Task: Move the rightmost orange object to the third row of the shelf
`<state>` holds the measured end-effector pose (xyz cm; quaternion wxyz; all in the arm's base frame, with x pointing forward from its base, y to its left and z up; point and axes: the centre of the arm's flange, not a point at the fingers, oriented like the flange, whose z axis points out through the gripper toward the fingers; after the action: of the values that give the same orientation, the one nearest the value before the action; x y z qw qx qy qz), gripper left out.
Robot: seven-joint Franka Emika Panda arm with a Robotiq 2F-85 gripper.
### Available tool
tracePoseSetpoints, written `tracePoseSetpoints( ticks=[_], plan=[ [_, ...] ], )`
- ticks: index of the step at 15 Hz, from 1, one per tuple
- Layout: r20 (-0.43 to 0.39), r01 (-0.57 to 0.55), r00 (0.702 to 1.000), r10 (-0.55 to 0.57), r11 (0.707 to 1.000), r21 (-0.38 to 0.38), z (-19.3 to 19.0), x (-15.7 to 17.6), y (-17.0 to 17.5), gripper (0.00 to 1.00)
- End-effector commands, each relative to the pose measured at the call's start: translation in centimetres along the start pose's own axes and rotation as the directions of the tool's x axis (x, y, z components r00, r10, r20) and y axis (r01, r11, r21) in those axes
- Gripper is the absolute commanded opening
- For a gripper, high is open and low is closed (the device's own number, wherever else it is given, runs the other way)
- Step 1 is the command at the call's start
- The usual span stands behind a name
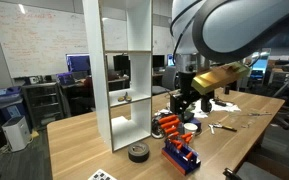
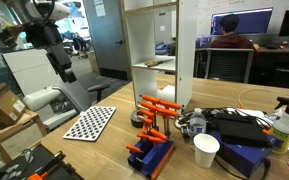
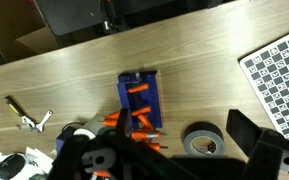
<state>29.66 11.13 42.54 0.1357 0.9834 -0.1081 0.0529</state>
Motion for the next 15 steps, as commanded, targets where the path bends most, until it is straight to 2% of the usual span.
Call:
tracePoseSetpoints(
  ticks=[1,6,9,12,15],
  plan=[
    [-0.002,0.000,1.000,0.000,1.000,0.001,-0.1,0.0,0.0,1.00],
    [-0.020,0.005,1.000,-0.005,1.000,0.012,-0.3,0.1,0.2,1.00],
    [-0.005,-0.081,0.997,0.082,0.993,0.087,-0.7,0.7,1.0,1.00],
    [0.067,-0.218,0.976,0.209,0.962,0.165,-0.3,2.2,2.1,1.00],
    [0.132,-0.354,0.934,0.333,0.913,0.201,1.1,3.7,2.6,1.00]
  ],
)
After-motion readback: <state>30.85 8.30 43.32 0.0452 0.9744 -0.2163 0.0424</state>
